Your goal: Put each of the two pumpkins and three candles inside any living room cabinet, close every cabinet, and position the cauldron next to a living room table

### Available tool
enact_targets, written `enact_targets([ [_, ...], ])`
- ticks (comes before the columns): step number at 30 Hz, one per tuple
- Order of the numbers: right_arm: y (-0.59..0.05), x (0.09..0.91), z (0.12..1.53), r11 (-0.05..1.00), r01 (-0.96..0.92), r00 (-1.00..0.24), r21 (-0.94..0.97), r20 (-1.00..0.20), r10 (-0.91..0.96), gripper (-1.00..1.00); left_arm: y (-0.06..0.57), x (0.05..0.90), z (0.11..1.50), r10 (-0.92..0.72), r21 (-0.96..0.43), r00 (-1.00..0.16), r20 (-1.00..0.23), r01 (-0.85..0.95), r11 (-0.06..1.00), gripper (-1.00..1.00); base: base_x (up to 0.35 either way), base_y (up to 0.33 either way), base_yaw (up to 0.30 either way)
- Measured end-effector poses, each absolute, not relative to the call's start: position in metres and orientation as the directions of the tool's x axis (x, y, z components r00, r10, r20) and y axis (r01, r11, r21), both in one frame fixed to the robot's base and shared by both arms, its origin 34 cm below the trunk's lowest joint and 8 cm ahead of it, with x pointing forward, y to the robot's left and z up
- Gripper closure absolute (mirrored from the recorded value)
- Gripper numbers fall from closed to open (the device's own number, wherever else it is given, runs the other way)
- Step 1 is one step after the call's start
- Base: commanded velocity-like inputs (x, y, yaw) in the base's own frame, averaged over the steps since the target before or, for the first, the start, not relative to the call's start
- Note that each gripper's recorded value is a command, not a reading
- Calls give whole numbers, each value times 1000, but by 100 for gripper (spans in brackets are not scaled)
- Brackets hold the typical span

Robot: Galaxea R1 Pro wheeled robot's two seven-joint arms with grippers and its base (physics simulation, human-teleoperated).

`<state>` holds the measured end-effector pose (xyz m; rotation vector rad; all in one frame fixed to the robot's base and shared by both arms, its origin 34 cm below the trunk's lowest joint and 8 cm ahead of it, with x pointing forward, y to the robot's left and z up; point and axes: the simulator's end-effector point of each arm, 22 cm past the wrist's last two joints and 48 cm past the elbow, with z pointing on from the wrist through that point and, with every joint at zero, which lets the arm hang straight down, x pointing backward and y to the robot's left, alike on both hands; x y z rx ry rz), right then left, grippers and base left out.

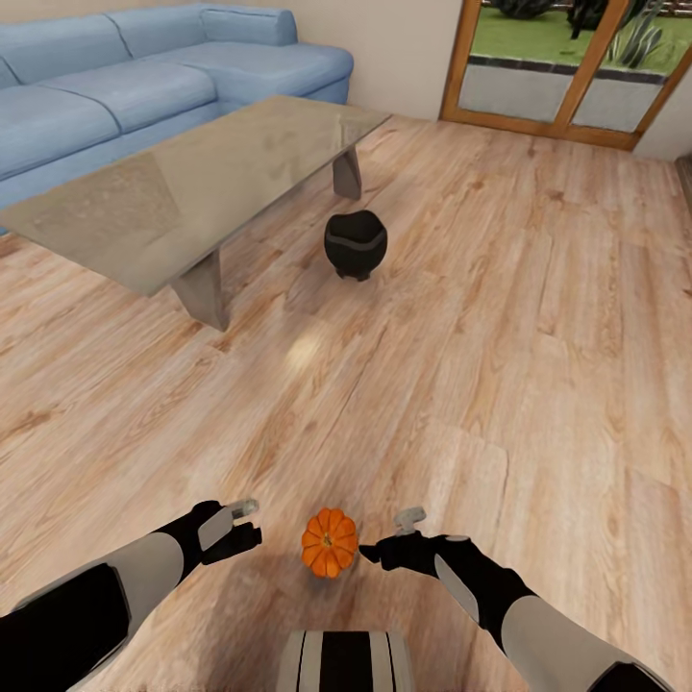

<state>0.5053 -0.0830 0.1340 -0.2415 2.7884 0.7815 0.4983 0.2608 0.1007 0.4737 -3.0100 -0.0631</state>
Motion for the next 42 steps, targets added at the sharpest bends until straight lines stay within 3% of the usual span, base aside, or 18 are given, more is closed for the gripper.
enact_targets([
  [6,-77,503,136,826,-224,-959,517,-266,-94,-100,262,497,99,-310,57,-947,88,-306,950,-100,0,0,0],
  [18,-43,524,172,695,-286,-946,660,-310,-95,-100,258,497,99,-310,52,-946,90,-307,950,-100,0,0,0],
  [34,-40,508,152,676,-257,-959,690,-267,-93,-100,257,474,74,-310,67,-940,144,-303,951,-100,0,0,0],
  [42,-31,544,166,664,-287,-942,691,-329,-64,-100,236,499,77,-355,-5,-925,135,-359,933,-100,0,0,0],
])
